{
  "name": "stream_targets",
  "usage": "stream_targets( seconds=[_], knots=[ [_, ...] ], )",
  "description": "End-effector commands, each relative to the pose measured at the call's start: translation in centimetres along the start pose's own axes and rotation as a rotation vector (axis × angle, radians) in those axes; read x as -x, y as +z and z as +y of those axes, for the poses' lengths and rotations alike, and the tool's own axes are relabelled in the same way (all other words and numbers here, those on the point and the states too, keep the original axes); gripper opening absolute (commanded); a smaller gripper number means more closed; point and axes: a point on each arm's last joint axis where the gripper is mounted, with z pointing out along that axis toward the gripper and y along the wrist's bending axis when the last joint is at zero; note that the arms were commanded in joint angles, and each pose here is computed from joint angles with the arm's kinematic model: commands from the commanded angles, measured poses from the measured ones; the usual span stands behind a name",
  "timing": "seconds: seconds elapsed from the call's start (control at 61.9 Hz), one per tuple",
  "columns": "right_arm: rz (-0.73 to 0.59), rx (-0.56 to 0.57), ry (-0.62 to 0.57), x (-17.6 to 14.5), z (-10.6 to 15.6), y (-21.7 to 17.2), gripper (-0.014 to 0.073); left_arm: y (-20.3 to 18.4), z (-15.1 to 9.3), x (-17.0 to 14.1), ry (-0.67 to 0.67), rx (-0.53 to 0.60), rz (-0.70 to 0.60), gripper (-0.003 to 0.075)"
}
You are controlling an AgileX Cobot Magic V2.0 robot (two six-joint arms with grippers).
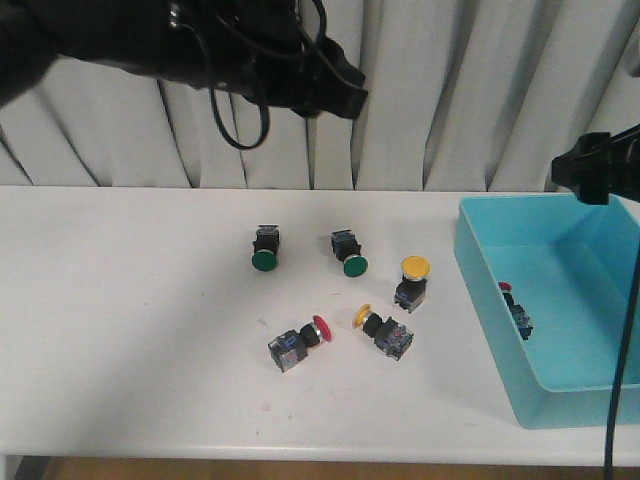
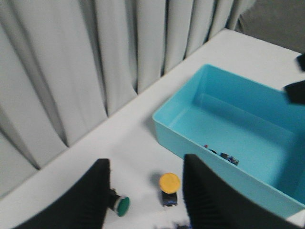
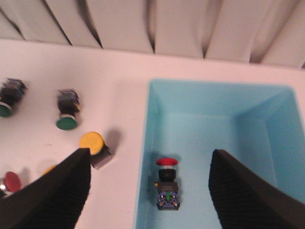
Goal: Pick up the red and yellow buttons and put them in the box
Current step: 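Reach the left gripper to the upright yellow-capped button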
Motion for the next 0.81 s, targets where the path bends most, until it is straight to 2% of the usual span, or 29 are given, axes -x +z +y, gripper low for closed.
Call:
stream_targets(
  seconds=[0.0, 0.145, 0.291, 0.404, 0.549, 0.791],
  knots=[
    [-0.160, -0.009, -0.017, 1.6, 0.2, -4.0, 0.0517, 0.6, -0.1, 1.1, -0.041, -0.019, -0.088, 0.0472],
    [-0.217, -0.008, -0.021, 1.5, 0.5, -6.8, 0.0517, 4.9, -0.4, 0.5, -0.050, -0.058, -0.035, 0.0540],
    [-0.221, -0.006, -0.023, 1.4, 0.6, -7.7, 0.0517, 8.8, -2.5, 1.2, -0.012, -0.111, -0.052, 0.0543],
    [-0.211, 0.005, -0.014, 1.3, 0.7, -7.7, 0.0517, 11.6, -3.0, 0.6, 0.040, -0.087, -0.041, 0.0543],
    [-0.210, 0.012, -0.007, 1.2, 0.8, -7.7, 0.0517, 15.4, -2.3, -1.9, -0.004, -0.034, 0.008, 0.0543],
    [-0.207, 0.016, -0.002, 1.2, 0.8, -7.7, 0.0517, 20.1, -1.9, -6.4, -0.043, -0.039, 0.105, 0.0543]
  ],
)
